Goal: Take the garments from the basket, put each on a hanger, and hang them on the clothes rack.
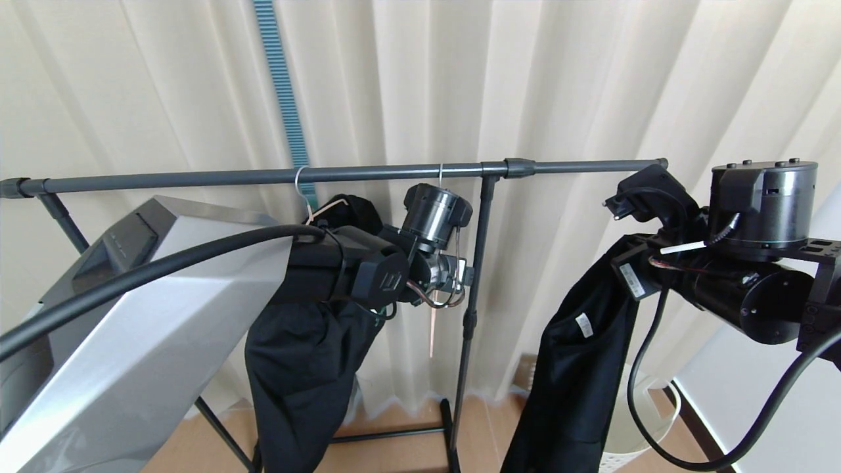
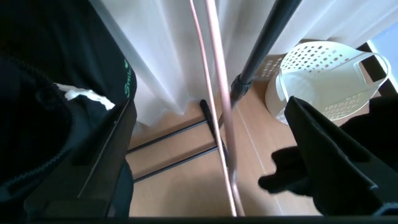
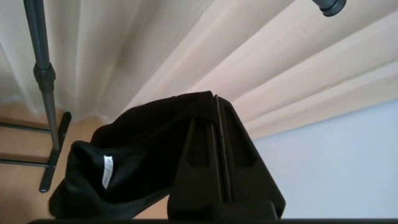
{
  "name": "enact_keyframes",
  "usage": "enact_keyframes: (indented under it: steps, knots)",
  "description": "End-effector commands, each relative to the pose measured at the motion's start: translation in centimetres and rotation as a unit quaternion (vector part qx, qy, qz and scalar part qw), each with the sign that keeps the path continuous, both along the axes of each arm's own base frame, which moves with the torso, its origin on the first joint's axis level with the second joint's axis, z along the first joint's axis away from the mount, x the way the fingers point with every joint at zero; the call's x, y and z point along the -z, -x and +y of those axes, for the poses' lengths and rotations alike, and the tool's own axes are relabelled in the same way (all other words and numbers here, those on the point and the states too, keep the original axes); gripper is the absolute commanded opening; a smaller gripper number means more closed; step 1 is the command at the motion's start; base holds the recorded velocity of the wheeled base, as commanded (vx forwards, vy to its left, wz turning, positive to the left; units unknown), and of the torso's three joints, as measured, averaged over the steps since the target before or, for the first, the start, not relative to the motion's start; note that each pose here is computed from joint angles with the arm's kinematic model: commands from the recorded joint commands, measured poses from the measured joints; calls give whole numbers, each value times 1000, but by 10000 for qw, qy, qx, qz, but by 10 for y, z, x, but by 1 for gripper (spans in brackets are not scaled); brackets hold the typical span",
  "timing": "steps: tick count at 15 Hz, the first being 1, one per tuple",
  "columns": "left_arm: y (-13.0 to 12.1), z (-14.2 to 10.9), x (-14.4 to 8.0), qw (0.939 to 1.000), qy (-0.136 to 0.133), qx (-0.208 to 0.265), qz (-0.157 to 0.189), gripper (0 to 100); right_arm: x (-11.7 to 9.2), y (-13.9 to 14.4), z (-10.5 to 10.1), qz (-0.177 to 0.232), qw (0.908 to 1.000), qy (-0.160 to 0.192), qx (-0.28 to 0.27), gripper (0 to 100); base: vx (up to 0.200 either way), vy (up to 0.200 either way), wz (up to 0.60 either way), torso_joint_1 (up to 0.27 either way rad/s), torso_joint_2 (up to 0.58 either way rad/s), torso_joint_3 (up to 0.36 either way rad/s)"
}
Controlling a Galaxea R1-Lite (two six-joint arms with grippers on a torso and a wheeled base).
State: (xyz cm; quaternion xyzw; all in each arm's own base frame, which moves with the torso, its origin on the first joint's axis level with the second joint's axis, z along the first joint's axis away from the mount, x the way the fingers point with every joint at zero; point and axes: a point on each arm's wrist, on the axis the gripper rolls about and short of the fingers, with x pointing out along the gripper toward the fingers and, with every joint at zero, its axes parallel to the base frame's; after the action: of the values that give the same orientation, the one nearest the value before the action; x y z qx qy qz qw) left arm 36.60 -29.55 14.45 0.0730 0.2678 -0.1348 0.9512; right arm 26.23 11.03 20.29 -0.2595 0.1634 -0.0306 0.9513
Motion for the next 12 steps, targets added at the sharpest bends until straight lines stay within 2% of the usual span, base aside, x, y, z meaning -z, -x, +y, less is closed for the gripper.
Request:
enact_keyframes:
  steps: [1, 3, 4, 10, 12]
  knots:
    - [-1, 1, 2, 10000, -24, -18, 28, 100, 1, 0, 0, 8, 10000, 4, -5, 0, 0, 0, 0, 0, 0, 0]
    - [-2, 1, 5, 10000, -32, -30, 48, 100, 2, -1, 0, 29, 10000, 13, -5, 0, 0, 0, 0, 0, 0, 0]
    - [-3, 2, 5, 10000, -20, -53, 51, 0, 1, -1, 0, 22, 10000, 10, -5, 0, 0, 0, 0, 0, 0, 0]
    - [-2, 4, 5, 9999, 35, -106, 87, 0, 1, -1, 0, 22, 10000, 10, -5, 0, 0, 0, 0, 0, 0, 0]
    - [1, 9, -13, 9998, 151, -133, -66, 0, 1, -1, 0, 22, 10000, 10, -5, 0, 0, 0, 0, 0, 0, 0]
